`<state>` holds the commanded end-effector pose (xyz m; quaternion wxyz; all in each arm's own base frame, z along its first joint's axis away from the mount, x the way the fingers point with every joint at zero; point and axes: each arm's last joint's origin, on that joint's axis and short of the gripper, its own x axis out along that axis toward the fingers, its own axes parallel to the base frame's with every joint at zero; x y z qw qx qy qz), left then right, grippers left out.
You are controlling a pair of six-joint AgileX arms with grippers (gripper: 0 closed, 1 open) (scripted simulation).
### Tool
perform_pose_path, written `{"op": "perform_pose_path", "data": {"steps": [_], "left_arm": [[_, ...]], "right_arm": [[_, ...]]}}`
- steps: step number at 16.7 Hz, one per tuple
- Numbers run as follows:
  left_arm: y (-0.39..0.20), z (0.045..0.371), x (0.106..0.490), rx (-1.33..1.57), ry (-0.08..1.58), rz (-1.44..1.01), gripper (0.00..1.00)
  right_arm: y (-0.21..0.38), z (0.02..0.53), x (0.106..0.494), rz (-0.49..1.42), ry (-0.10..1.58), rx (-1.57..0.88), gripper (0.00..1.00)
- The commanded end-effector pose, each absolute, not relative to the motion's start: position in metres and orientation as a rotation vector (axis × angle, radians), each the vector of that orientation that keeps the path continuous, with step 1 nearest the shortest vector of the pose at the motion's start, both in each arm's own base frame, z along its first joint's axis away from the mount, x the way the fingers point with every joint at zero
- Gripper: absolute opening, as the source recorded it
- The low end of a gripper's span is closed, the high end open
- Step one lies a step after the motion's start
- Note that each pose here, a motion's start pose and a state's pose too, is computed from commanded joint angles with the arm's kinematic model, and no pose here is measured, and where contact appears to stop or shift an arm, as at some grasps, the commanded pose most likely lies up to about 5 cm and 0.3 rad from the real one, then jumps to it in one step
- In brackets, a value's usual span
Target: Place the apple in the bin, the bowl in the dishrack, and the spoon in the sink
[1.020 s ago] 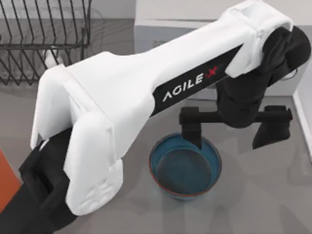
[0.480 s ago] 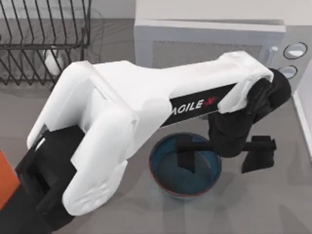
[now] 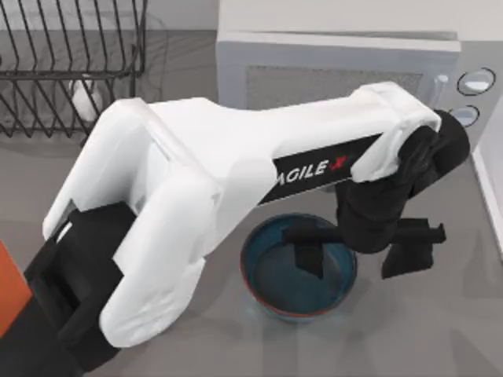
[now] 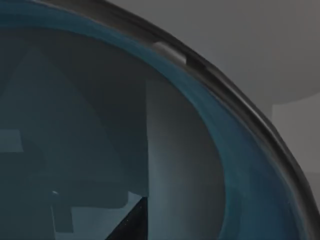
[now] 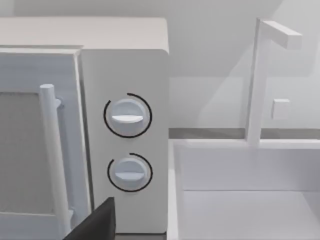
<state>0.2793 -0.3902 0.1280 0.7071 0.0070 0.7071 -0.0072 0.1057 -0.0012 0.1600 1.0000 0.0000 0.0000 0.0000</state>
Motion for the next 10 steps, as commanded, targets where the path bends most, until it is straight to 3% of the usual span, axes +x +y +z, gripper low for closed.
{"op": "perform_pose_path", "data": {"steps": [8, 10], "left_arm": [[-0.3902, 0.1280, 0.2793, 0.015, 1.571, -0.016, 0.02], [-0.3902, 0.1280, 0.2793, 0.015, 1.571, -0.016, 0.00]], "right_arm": [[-0.0012, 0.1600, 0.1057, 0.000, 0.000, 0.000, 1.00], [-0.0012, 0.1600, 0.1057, 0.000, 0.000, 0.000, 1.00]]}}
